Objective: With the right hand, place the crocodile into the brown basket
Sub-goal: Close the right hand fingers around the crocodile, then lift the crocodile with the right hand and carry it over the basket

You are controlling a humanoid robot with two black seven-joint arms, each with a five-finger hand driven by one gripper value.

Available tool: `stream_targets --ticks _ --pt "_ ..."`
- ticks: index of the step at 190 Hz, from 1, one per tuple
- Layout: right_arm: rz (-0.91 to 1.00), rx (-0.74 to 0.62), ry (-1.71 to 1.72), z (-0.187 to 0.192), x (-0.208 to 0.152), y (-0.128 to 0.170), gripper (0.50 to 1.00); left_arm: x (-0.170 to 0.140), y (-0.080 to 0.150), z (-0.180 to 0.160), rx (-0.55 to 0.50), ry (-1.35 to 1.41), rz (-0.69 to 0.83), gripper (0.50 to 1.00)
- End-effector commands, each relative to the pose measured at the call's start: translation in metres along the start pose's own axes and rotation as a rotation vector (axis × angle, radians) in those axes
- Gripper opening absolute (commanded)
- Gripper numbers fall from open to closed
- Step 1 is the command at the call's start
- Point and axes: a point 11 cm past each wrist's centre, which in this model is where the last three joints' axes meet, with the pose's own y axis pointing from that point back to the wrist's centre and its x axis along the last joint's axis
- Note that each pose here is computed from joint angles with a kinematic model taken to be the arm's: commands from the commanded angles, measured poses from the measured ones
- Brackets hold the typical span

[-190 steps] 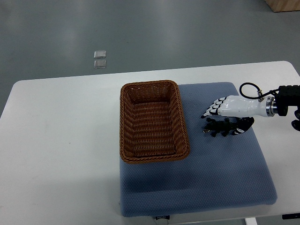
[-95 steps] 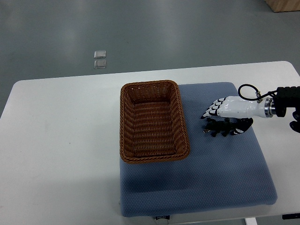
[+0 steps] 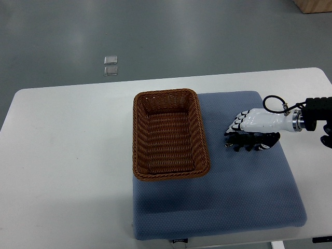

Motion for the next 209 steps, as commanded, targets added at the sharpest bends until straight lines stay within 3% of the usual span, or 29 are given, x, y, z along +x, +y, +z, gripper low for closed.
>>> stream_targets --ticks 1,71,92,107,209 --pt "-0.005 -0.001 0.001 0.000 -0.001 -0.001 0.791 0.000 0.000 0.000 0.000 0.000 0.000 1.000" --pt "-0.007 -0.001 0.001 0.000 -0.002 -0.001 0.643 0.000 0.000 0.000 0.000 0.000 0.000 1.000" --pt "0.001 -0.004 0.001 0.001 0.001 0.000 0.543 0.000 0.000 0.000 -0.001 0.000 0.000 1.000" --pt "0.007 -0.005 0.000 0.002 0.003 0.000 0.500 0.000 0.000 0.000 0.000 0.000 0.000 1.000" --pt "0.090 -0.025 -0.012 0.008 0.027 0.002 0.500 0.000 0.000 0.000 -0.001 0.000 0.000 1.000"
